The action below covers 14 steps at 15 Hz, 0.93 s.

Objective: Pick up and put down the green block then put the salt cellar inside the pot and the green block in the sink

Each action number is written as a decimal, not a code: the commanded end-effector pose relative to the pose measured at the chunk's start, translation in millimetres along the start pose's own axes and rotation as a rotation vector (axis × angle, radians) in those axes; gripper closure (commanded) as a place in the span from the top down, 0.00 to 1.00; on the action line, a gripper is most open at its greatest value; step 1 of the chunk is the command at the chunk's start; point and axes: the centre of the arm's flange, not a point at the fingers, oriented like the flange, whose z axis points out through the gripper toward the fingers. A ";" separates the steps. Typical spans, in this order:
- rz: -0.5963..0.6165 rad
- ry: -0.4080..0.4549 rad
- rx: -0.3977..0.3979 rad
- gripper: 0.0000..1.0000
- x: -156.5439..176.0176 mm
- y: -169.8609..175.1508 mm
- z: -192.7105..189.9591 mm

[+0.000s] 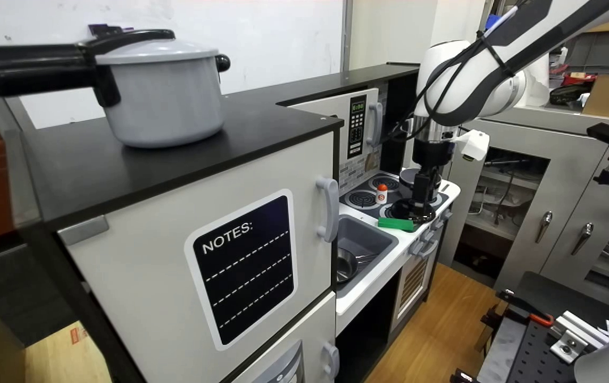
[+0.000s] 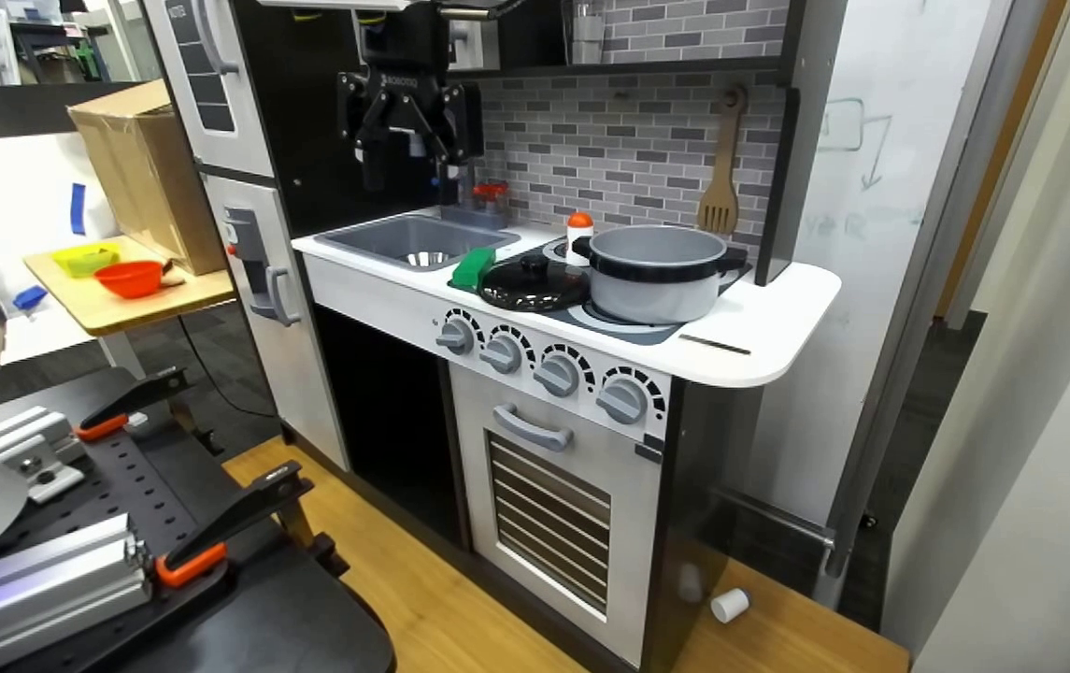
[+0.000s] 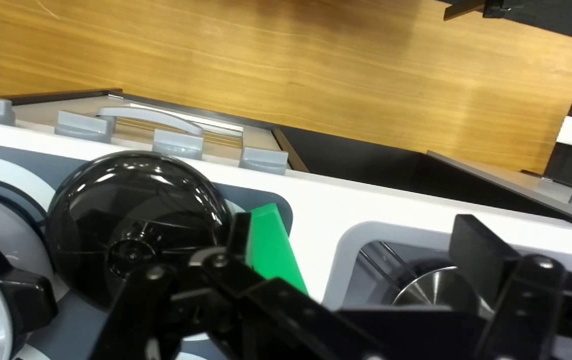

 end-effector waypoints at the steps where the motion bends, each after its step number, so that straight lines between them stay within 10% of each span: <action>1: 0.015 -0.004 0.001 1.00 0.0 0.2 1.9; 14: 0.010 0.007 -0.017 1.00 18.7 21.0 18.3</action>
